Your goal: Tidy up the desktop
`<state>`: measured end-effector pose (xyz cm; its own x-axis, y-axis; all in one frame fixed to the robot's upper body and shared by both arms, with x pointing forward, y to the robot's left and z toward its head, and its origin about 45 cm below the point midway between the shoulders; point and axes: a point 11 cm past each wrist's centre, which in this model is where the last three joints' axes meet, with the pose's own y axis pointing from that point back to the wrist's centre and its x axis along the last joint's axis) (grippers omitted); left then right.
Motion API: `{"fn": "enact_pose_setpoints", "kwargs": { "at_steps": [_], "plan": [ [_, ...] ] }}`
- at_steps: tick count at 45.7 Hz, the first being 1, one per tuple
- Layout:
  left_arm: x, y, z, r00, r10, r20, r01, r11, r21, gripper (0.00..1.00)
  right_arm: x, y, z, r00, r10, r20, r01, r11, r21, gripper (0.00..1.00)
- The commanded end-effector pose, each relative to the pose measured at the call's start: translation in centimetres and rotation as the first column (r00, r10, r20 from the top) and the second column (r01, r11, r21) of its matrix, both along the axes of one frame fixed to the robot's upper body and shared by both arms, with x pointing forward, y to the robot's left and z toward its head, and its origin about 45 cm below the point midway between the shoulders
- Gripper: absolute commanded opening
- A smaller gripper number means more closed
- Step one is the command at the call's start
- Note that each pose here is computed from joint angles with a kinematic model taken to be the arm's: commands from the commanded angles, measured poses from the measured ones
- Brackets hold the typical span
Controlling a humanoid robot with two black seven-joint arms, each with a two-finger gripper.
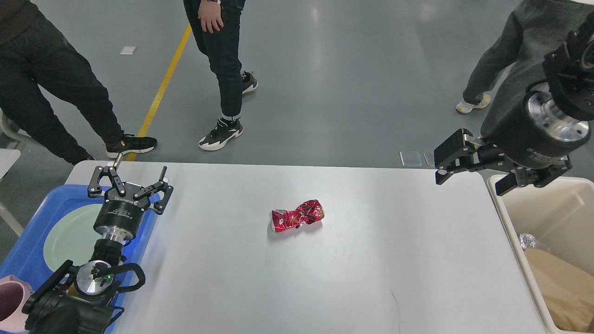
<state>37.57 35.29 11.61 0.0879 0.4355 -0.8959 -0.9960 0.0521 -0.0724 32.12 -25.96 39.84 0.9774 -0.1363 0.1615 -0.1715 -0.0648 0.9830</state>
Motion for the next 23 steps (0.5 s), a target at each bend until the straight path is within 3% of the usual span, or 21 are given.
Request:
{"fn": "enact_pose_setpoints", "kwargs": {
  "at_steps": [1, 23],
  "plan": [
    [0.02, -0.01, 0.02, 1.0, 0.0, 0.001, 0.0, 1.0, 0.0, 0.96, 0.08, 1.7, 0.14, 0.999, 0.043, 0.006, -0.044, 0.998, 0.034, 1.0],
    [-0.06, 0.06, -0.06, 1.0, 0.004, -0.001, -0.004, 1.0, 0.0, 0.96, 0.02, 2.52, 0.43, 0.997, 0.077, 0.005, -0.077, 0.996, -0.041, 1.0]
  ]
}}
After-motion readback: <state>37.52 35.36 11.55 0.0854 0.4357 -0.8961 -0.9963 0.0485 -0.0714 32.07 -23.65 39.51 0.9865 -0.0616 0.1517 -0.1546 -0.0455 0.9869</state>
